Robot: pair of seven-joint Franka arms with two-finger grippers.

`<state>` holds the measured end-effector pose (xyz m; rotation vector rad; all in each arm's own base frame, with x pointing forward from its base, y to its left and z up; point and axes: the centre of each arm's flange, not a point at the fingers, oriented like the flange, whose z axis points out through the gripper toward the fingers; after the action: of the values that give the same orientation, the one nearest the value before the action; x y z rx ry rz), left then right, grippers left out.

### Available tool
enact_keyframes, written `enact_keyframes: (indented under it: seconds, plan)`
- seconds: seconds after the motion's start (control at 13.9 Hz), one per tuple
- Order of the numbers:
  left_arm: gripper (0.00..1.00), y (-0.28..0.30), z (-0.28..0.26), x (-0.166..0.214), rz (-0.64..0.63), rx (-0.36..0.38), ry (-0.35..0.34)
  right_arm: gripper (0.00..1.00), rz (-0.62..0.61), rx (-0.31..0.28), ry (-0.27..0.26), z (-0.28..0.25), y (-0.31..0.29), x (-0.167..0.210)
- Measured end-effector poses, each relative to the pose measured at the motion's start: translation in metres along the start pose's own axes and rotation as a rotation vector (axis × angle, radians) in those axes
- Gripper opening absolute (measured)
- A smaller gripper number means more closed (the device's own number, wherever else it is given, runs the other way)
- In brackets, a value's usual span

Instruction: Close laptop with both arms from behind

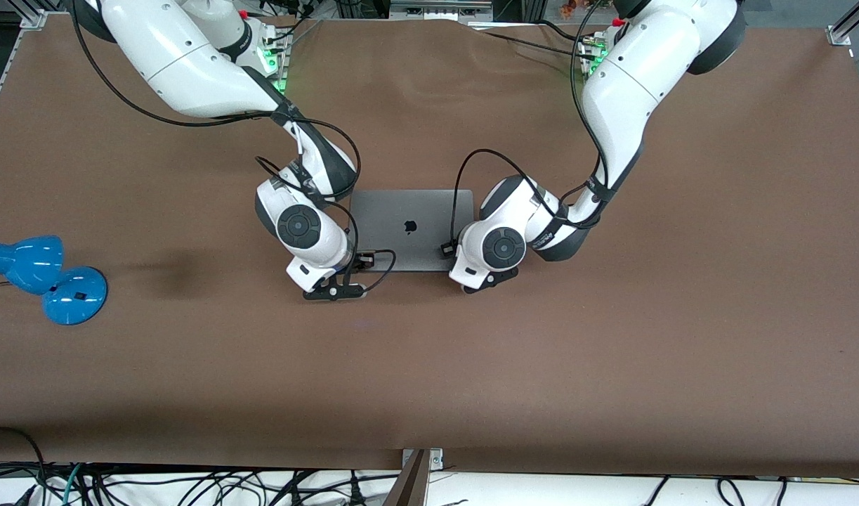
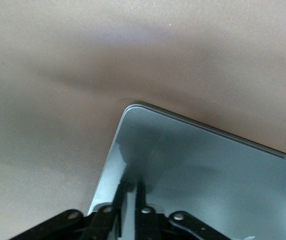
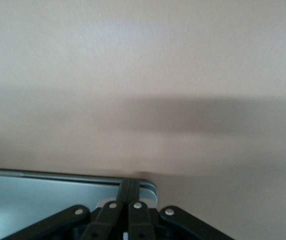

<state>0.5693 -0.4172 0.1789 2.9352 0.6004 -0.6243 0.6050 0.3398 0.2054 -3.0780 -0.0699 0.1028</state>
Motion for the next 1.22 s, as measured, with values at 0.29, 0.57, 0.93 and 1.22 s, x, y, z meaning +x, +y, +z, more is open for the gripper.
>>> enact_keyframes:
  seconds: [0.29, 0.57, 0.93, 1.22]
  plan:
    - [0.59, 0.000, -0.007, 0.005, -0.001, -0.009, 0.020, 0.36, 0.019, -0.013, 0.023, -0.051, 0.001, 0.021]
    - [0.96, 0.003, -0.044, 0.002, 0.007, -0.031, 0.053, 0.75, 0.062, -0.054, 0.036, -0.115, 0.036, 0.030]
    - [1.00, -0.017, -0.138, -0.029, 0.044, 0.052, 0.132, 1.00, 0.068, -0.121, -0.060, -0.177, 0.130, 0.032]
    - [1.00, -0.050, -0.219, -0.049, 0.101, 0.087, 0.183, 1.00, 0.010, -0.123, -0.099, -0.226, 0.204, 0.026]
